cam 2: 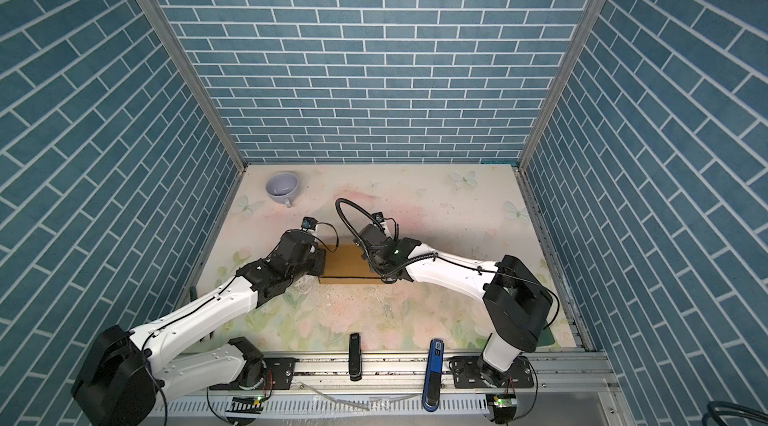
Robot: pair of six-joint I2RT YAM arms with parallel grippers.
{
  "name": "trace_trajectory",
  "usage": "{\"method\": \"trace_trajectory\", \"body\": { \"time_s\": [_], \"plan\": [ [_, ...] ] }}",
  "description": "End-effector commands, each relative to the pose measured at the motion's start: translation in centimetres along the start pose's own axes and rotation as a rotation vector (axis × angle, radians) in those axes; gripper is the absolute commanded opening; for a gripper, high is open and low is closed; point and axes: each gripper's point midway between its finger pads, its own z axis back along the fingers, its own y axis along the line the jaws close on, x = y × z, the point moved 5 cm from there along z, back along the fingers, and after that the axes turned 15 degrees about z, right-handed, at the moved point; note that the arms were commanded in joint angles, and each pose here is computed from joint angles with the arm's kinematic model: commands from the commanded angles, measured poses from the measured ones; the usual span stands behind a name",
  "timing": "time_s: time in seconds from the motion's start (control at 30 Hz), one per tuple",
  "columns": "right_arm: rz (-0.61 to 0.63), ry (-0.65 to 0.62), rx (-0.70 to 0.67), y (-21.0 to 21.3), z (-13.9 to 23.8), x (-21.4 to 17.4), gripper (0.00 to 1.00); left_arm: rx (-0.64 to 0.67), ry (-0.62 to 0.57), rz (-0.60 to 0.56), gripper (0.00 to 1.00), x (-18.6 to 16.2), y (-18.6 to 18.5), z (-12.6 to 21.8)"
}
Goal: Fold the paper box
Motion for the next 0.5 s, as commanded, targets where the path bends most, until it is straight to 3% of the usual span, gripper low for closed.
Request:
{"method": "trace_trajectory", "body": {
  "time_s": [0.0,0.47],
  "plan": [
    [-0.037,-0.009,0.027,0.8,0.4,0.1,0.11,-0.032,0.057,0.006,0.04,-1.6,0.0,-0.1],
    [-0.039,-0.017,0.022,0.4,0.6,-2.0,0.13,-0.013,0.017,0.066,0.04,-3.1,1.7,0.3]
  ]
}}
